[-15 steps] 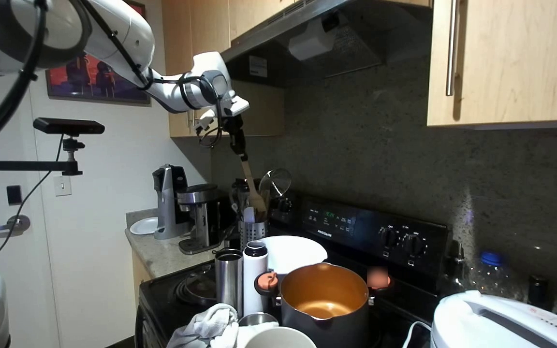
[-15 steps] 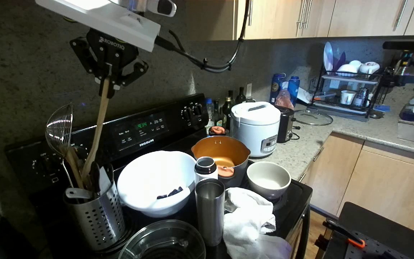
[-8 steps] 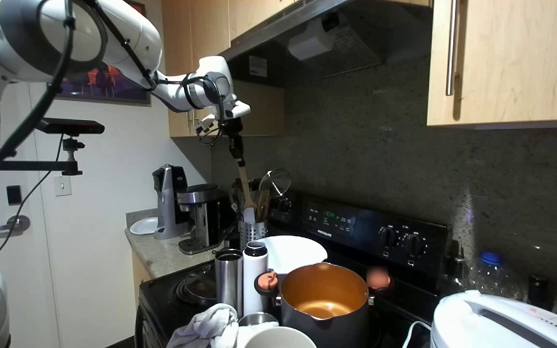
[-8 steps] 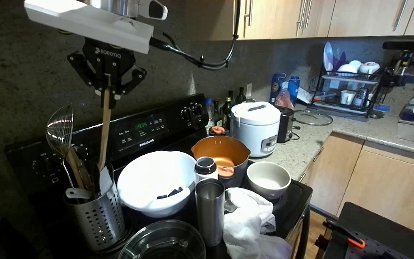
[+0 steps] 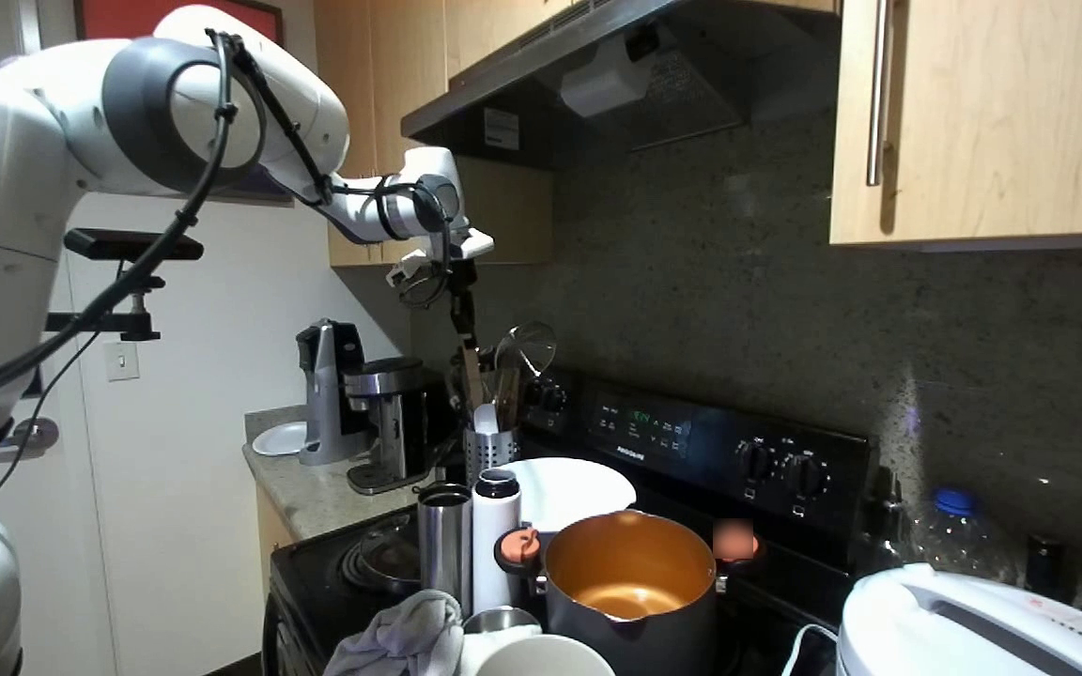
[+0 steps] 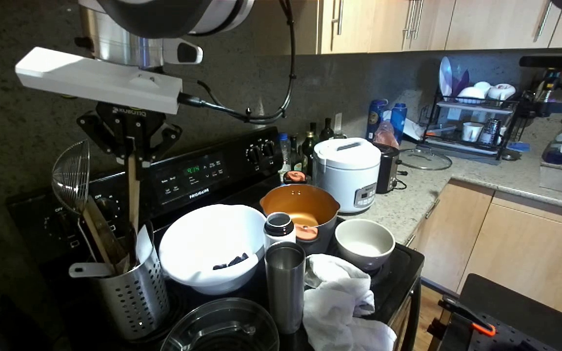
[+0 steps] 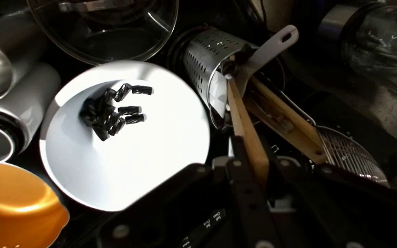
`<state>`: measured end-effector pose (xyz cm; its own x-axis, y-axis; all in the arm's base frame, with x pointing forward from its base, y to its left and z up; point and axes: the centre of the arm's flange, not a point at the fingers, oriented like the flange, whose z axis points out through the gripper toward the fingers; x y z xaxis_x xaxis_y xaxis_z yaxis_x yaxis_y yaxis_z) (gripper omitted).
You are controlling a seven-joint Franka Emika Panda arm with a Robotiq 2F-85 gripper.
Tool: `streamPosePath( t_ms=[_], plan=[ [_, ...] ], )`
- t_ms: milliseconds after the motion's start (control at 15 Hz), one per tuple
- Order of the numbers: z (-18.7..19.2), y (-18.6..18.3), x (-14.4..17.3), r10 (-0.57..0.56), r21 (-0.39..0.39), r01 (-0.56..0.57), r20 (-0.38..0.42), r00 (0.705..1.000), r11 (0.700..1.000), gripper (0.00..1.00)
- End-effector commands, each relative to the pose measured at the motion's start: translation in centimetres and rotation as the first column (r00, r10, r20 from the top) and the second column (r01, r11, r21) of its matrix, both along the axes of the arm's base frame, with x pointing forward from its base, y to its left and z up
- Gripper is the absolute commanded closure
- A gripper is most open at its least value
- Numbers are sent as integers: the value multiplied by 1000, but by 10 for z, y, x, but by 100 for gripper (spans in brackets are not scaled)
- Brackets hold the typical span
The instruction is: Pick up the wooden spoon and use it to stir the contents of the white bowl
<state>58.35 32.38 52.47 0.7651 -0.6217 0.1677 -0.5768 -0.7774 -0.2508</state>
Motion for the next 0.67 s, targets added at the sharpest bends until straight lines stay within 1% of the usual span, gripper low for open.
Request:
streamPosePath(
  t_ms=[0, 600],
  plan=[
    [-8, 16, 17, 25, -32, -26, -37, 999, 999, 95],
    [-23, 33, 22, 50, -72, -54, -53, 997, 996, 95]
  ],
)
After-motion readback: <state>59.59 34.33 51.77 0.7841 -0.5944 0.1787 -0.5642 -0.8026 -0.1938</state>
